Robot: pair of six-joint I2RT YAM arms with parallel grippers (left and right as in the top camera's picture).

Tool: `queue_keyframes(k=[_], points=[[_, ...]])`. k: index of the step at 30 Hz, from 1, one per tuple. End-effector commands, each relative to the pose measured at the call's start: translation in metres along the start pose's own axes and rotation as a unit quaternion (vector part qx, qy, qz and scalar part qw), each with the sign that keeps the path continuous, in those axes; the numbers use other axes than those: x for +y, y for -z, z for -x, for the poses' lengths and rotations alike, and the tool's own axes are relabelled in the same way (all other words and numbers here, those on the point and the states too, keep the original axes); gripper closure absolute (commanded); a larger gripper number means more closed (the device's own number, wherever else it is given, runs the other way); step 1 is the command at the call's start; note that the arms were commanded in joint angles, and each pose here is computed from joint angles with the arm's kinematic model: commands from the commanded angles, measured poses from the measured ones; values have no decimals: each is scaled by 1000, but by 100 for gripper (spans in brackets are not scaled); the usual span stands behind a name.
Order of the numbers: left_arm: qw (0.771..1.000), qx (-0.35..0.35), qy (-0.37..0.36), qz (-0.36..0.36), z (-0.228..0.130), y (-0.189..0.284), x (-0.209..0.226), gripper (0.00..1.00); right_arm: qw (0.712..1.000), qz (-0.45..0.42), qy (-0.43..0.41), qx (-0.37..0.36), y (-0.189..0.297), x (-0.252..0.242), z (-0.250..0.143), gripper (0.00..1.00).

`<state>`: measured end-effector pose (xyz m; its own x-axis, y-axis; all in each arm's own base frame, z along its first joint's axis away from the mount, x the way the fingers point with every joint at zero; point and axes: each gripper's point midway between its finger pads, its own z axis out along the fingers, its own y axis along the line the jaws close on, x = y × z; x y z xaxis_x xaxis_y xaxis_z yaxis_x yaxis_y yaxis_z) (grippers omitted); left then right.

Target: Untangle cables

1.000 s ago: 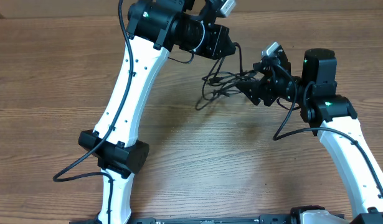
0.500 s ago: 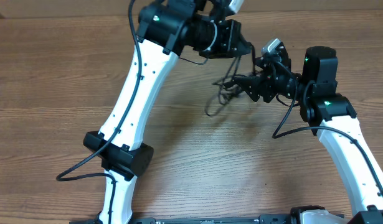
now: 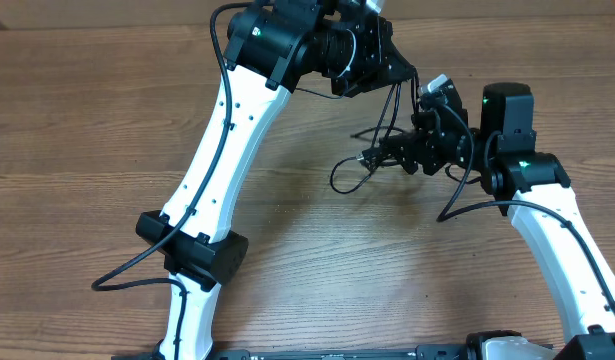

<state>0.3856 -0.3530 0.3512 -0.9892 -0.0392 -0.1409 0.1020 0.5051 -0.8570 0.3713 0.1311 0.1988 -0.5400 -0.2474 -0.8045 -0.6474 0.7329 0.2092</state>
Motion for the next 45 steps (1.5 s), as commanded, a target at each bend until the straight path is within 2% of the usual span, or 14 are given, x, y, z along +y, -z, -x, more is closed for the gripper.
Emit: queue_keyframes(k=[1,5,11,13,16,17,20,27,34,36,39,42,43,45], points=[[999,-18,-30,-35,-2,22,-30,96,987,-116,-104,35,6,-38,-16,23],[997,-32,-62,-30,3,22,-29,96,962,-204,-173,51,16,-63,-32,25],[996,-49,-67,-21,12,26,-25,96,954,-218,-187,85,20,-64,-49,26],[995,-72,-63,-1,22,30,-16,96,952,-217,-192,97,21,-62,-55,30],[993,-101,-54,20,37,39,-4,96,949,-214,-200,118,23,-57,-66,59],[992,-109,-51,24,42,44,0,96,948,-214,-202,123,23,-57,-68,74],[990,-135,-41,28,61,63,11,96,946,-212,-207,134,24,-54,-74,95],[978,-204,0,45,106,126,54,96,945,-211,-208,137,25,-53,-75,96],[972,-225,26,67,117,158,84,96,952,-192,-205,123,20,-49,-68,96],[973,-216,-1,80,114,158,88,96,963,-148,-203,100,13,-38,-55,96],[973,-171,-98,120,97,151,98,96,982,-14,-186,33,3,-1,-14,96],[975,-127,-122,137,77,145,108,96,979,42,-200,-22,6,14,17,96],[979,-106,-126,124,68,141,105,96,975,44,-213,-41,8,13,28,96],[978,-31,-206,-20,31,128,59,96,964,51,-244,-94,12,9,57,96]])
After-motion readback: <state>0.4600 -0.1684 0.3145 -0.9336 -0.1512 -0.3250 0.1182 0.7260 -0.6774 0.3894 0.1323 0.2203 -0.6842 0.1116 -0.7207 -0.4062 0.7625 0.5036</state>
